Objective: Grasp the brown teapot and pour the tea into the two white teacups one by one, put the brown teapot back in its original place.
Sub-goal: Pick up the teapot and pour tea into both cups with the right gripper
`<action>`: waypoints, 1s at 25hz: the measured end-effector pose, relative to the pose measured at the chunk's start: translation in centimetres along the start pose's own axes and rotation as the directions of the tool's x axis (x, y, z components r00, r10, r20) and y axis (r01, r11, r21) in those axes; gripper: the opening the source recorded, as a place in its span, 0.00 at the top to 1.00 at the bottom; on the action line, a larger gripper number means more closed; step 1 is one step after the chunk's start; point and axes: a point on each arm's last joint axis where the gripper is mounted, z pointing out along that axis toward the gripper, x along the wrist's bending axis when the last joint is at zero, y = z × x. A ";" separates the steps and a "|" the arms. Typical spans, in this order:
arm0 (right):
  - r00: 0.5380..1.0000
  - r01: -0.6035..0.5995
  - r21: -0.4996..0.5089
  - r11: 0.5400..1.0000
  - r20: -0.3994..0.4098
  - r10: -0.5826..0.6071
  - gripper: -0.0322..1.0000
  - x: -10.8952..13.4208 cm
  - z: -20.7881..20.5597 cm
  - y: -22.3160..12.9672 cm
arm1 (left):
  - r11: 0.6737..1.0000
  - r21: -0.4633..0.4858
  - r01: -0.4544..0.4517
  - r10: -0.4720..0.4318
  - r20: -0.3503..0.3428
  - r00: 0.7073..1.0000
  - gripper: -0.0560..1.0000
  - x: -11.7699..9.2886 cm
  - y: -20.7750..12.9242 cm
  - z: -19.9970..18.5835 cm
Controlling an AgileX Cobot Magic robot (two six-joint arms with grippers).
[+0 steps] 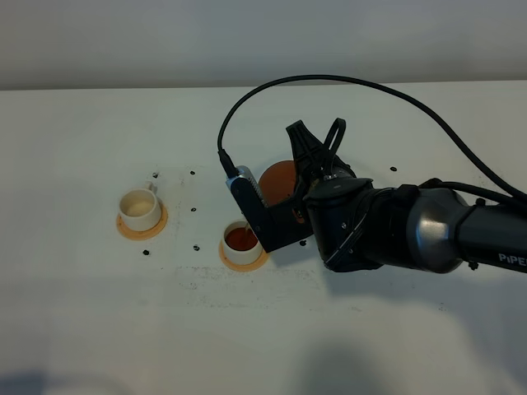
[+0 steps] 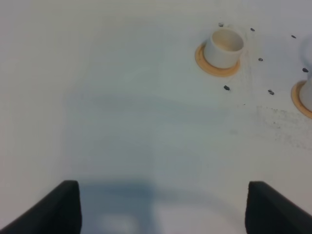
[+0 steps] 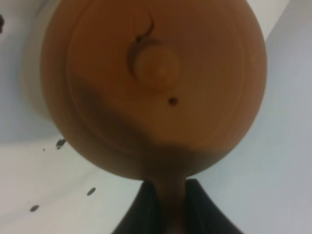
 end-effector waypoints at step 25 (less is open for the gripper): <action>0.991 -0.129 -0.053 0.990 -0.050 0.126 0.87 0.4 0.0 0.5 | 1.000 0.000 0.000 0.000 0.000 1.000 0.31 0.0 0.0 0.0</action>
